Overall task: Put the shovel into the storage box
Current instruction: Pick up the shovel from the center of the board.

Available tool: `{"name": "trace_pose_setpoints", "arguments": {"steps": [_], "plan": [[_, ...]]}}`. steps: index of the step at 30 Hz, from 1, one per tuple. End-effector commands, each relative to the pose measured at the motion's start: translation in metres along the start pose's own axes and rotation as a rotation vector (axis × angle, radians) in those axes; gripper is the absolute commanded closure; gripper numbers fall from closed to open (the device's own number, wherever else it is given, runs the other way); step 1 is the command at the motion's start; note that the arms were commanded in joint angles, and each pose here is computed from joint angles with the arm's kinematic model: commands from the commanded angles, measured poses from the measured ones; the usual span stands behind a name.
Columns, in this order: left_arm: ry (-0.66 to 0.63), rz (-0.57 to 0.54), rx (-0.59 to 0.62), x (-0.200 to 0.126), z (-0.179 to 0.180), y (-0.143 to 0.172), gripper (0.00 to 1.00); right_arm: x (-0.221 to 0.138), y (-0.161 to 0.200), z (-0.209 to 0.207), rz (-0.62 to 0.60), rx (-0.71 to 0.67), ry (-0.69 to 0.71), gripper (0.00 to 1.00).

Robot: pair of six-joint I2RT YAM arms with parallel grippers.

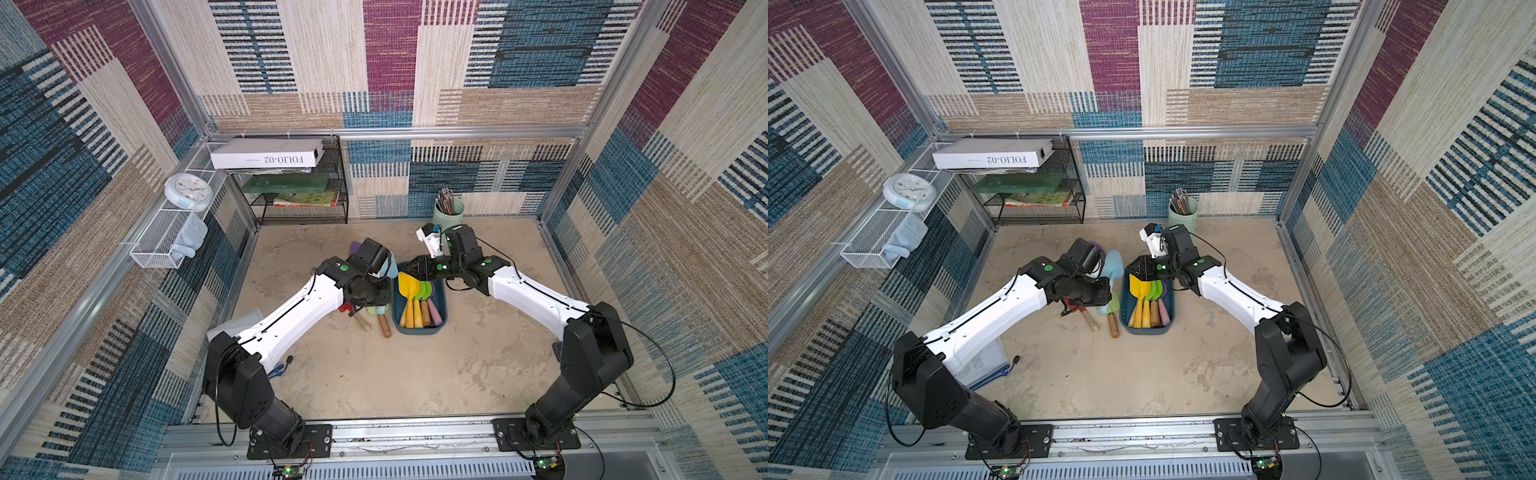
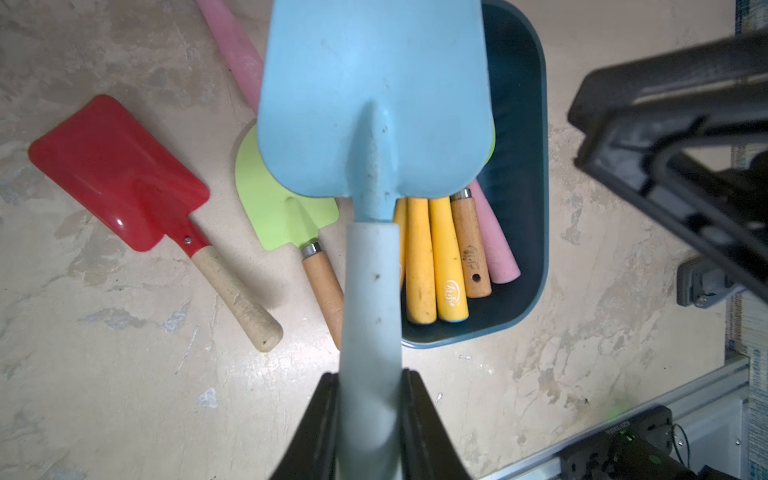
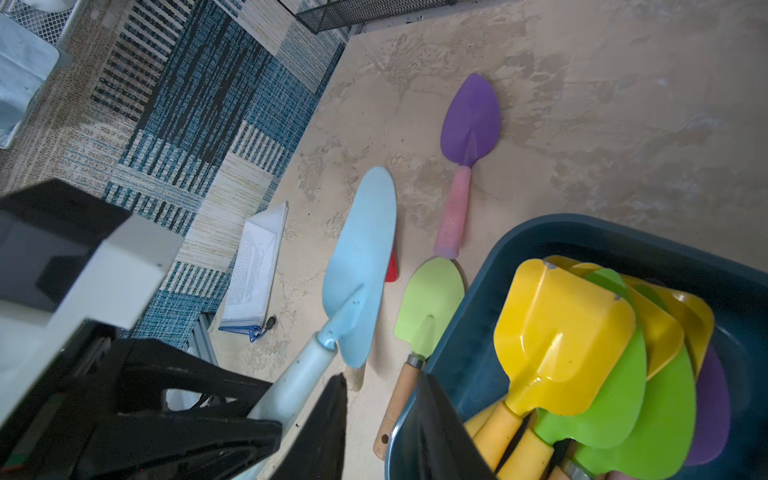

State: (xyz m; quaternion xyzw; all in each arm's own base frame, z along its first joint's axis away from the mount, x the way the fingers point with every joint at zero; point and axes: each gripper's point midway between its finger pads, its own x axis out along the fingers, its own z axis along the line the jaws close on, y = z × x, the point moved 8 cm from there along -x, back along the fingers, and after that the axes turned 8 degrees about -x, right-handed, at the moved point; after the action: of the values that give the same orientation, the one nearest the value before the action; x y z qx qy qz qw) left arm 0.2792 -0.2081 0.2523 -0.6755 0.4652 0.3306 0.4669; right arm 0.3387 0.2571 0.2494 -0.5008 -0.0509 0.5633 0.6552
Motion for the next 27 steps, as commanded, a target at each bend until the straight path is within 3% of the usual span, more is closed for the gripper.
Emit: {"name": "trace_pose_setpoints", "arguments": {"steps": [1, 13, 24, 27], "plan": [[0.027, -0.026, -0.001, 0.001, -0.009, -0.004, 0.93, 0.004, -0.004, 0.001, -0.017, -0.004, -0.02, 0.68], [0.049, -0.028, 0.016, 0.001, -0.023, -0.002, 0.93, 0.015, -0.004, -0.004, -0.002, 0.009, -0.025, 0.71], [0.065, -0.035, 0.026, -0.003, -0.032, 0.0, 0.92, 0.019, -0.003, -0.007, -0.001, 0.016, -0.012, 0.88], [0.071, -0.035, 0.03, -0.003, -0.033, 0.001, 0.87, 0.018, -0.003, -0.007, -0.004, 0.014, -0.001, 0.93]]}}
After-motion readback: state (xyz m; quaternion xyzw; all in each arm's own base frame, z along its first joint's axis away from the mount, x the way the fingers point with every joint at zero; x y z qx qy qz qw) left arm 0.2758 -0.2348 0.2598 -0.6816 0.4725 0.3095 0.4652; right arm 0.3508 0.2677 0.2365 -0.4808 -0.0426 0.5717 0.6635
